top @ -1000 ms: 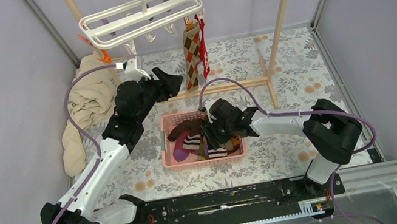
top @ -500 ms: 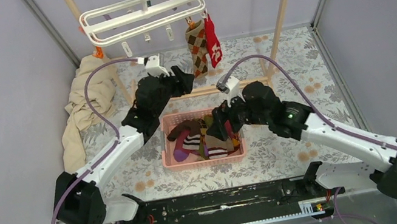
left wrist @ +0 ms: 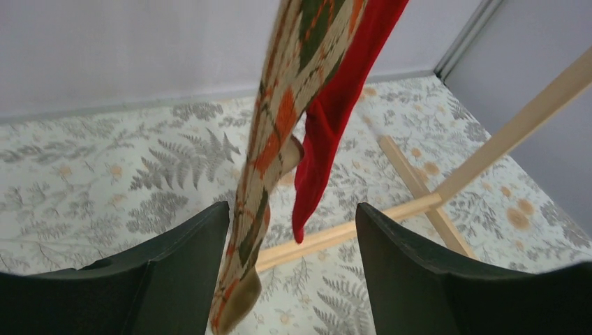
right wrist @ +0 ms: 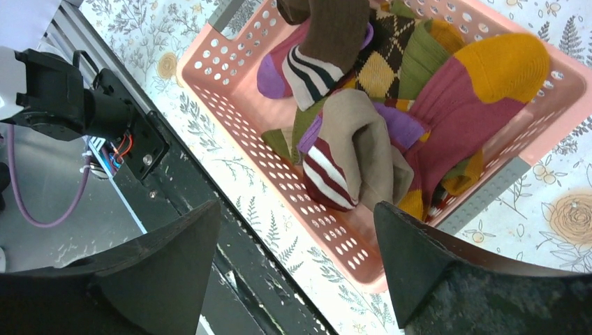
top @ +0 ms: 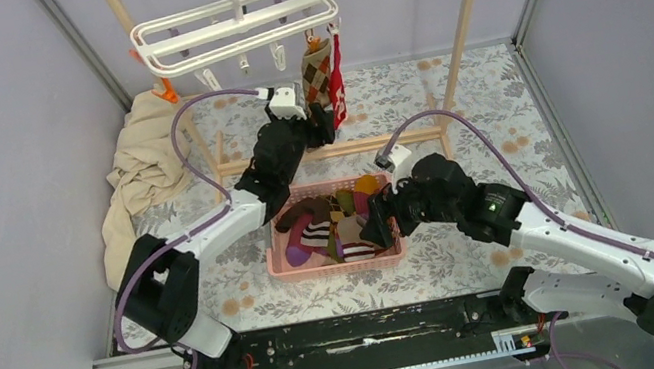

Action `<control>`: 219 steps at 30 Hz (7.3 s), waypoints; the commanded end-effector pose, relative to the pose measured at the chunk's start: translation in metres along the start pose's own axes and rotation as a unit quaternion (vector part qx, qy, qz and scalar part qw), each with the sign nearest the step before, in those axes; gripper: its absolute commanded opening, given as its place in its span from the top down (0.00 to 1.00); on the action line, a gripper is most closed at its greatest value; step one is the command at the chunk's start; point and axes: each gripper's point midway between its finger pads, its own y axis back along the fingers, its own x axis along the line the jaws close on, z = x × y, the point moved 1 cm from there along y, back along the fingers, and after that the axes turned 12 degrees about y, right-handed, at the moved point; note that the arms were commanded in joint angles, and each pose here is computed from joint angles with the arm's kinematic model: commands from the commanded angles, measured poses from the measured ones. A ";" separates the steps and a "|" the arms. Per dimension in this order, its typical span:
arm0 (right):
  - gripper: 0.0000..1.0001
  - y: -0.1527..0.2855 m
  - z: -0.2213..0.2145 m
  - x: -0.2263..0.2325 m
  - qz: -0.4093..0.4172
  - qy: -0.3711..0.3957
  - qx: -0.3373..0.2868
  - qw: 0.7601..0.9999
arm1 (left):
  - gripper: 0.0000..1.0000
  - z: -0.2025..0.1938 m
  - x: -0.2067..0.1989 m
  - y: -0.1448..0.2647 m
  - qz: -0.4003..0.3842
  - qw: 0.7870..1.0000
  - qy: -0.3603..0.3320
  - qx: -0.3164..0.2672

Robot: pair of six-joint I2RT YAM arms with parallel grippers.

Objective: Remove the socks clipped to the hanger
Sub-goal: Remove the sock from the hanger.

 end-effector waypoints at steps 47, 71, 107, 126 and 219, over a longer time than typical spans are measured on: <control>0.13 0.006 -0.021 -0.006 -0.003 -0.005 -0.002 1.000 | 0.14 0.057 -0.008 -0.051 -0.002 0.991 0.005 -0.134; 0.12 0.007 -0.013 -0.014 -0.012 -0.010 -0.014 1.000 | 0.98 0.079 -0.052 -0.012 -0.095 0.986 0.020 -0.137; 0.04 -0.009 0.117 -0.062 0.192 -0.089 -0.300 0.930 | 0.95 0.073 -0.109 0.094 -0.227 0.942 0.248 0.000; 0.25 -0.008 0.128 -0.058 0.217 -0.100 -0.309 0.921 | 0.95 0.059 -0.114 0.094 -0.266 0.911 0.316 0.019; 0.02 0.003 0.138 -0.057 0.202 -0.093 -0.324 0.920 | 0.95 0.056 -0.127 0.106 -0.309 0.876 0.367 0.046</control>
